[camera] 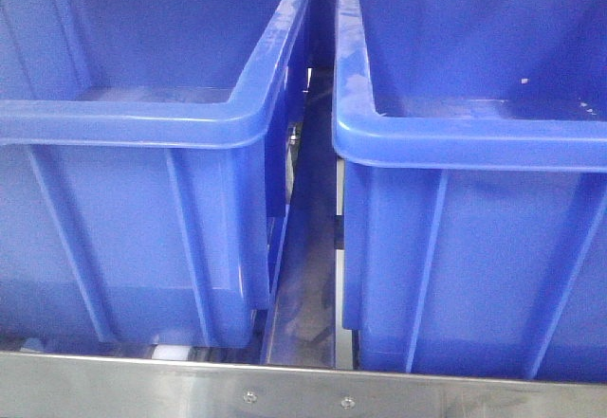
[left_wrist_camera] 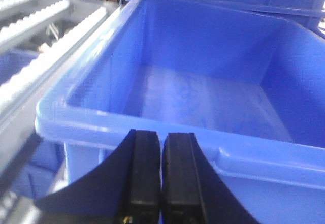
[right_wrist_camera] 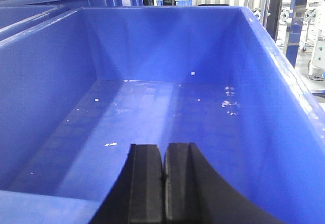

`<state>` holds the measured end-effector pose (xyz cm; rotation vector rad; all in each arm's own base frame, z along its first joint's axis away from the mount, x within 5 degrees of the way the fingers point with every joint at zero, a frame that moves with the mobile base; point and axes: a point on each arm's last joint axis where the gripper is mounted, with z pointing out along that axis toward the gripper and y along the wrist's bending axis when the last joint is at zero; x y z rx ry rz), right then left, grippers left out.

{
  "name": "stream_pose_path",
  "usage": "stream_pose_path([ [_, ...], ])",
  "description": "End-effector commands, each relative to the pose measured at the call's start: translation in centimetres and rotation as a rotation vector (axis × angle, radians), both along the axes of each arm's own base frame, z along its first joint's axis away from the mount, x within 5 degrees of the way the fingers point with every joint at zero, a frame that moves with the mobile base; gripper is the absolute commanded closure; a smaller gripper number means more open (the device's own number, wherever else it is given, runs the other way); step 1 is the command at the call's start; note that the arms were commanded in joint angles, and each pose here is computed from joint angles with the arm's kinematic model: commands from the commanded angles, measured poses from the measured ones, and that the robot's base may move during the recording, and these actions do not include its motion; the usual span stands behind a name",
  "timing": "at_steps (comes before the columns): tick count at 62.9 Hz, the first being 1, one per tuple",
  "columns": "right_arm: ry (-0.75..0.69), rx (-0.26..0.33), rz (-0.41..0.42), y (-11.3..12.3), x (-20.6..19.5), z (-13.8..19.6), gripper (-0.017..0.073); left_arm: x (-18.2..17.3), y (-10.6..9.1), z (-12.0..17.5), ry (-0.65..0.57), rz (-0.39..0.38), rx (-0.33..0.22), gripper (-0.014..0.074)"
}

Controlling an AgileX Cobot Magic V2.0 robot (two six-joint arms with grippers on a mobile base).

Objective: Sort and place red and blue blocks on shelf

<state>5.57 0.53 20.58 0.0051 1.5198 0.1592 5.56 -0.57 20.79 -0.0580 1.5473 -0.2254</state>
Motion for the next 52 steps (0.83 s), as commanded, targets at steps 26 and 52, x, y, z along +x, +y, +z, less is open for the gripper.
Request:
stream_pose_path([
  [26,-0.043,-0.001,-0.002,-0.02,-0.18,0.52,0.0503,-0.02,-0.04,-0.24,-0.076,-0.006,-0.029,0.0467],
  [52,-0.043,-0.001,-0.002,-0.02,-0.18,0.52,0.0503,-0.02,-0.04,-0.24,-0.076,-0.006,-0.029,0.0467],
])
